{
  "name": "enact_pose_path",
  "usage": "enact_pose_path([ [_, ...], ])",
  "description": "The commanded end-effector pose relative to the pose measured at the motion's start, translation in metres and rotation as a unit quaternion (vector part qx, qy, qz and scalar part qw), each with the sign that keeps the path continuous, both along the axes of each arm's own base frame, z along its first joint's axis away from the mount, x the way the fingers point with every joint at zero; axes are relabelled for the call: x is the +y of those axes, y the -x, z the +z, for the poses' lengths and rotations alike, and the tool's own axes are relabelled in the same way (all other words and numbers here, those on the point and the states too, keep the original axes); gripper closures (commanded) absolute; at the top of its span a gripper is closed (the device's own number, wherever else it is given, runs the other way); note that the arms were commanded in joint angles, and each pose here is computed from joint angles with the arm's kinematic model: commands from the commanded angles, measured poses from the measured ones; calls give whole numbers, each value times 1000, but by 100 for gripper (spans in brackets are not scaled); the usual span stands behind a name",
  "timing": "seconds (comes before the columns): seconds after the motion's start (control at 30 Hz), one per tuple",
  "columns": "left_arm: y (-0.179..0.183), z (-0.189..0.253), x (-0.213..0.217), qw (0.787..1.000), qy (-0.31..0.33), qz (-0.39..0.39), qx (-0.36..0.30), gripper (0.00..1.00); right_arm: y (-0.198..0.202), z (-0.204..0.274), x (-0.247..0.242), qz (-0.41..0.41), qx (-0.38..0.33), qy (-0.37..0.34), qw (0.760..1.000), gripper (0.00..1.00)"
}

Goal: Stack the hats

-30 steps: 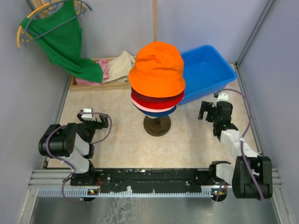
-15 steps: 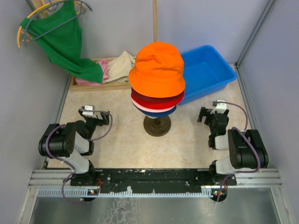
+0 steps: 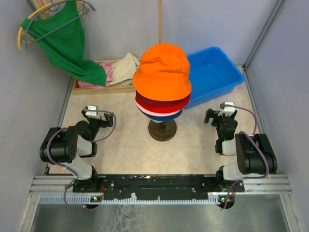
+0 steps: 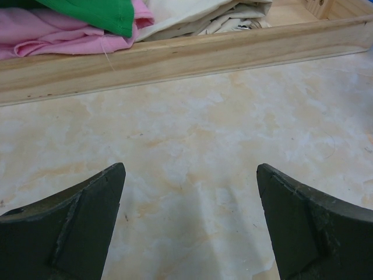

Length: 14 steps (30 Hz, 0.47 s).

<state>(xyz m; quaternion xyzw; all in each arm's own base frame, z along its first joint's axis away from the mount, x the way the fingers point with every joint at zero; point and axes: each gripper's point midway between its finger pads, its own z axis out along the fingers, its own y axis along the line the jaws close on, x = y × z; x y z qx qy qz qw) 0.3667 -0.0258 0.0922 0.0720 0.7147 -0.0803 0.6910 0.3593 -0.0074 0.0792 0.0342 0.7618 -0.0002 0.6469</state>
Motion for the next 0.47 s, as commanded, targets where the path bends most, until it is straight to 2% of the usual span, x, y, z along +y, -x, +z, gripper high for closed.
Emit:
enact_pose_path([
  [0.0,-3,8,0,1000,-6,-6,-13,1,-8,26,4,15,-52,14,998,1],
  [0.43,-5,7,-2,1000,-11,-15,-7,1,-9,25,4,13,-49,15,999,1],
])
